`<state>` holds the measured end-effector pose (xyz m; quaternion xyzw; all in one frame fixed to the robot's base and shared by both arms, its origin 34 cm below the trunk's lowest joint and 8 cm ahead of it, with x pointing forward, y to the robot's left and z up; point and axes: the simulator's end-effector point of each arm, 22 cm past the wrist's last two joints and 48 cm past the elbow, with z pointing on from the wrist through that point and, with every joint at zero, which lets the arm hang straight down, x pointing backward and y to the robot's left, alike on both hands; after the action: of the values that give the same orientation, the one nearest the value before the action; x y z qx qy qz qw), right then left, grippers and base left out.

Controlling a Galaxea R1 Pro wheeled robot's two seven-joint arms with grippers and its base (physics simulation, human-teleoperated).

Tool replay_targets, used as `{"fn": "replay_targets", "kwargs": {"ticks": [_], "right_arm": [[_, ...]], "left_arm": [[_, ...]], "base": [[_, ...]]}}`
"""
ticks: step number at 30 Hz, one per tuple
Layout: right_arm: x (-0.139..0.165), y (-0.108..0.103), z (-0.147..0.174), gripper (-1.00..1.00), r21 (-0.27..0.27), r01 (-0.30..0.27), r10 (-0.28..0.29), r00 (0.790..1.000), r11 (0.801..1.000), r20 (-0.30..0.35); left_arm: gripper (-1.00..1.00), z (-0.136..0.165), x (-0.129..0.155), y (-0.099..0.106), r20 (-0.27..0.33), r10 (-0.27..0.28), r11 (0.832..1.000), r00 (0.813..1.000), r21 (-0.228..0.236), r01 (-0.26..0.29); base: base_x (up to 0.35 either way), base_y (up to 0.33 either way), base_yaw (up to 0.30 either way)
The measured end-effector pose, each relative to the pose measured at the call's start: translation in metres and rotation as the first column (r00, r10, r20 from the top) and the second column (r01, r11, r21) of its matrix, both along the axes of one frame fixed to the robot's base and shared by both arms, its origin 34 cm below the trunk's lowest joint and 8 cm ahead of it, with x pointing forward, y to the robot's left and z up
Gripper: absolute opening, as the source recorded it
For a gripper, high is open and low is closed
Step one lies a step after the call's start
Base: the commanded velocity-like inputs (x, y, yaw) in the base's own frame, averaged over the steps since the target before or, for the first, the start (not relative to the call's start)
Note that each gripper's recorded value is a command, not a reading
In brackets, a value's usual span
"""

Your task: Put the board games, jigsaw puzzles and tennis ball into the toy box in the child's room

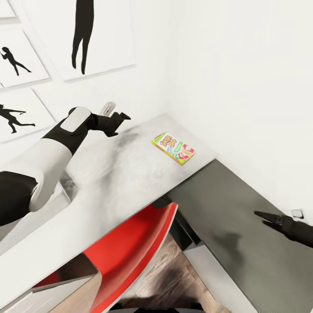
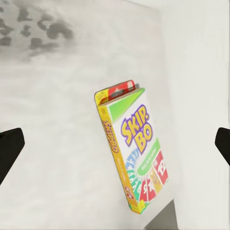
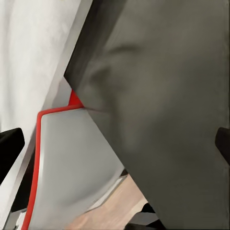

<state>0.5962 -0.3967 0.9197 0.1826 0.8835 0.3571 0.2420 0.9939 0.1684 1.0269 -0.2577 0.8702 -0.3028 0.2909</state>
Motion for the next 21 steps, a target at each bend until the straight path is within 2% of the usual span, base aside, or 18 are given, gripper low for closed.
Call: {"fn": "replay_targets", "kwargs": {"ticks": [12,21], "right_arm": [[0.000,0.004,-0.001,1.00,0.009,-0.005,0.005,1.000,1.000,0.000],[-0.001,0.008,-0.002,1.00,0.017,-0.007,0.007,1.000,1.000,0.000]], "left_arm": [[1.00,0.003,0.003,0.009,0.021,0.006,1.000,1.000,-0.005,-0.006],[1.00,0.004,0.009,0.036,0.054,0.019,0.998,0.998,0.056,-0.022]], "base": [[0.000,0.000,-0.287],[0.000,0.000,-0.287]]}}
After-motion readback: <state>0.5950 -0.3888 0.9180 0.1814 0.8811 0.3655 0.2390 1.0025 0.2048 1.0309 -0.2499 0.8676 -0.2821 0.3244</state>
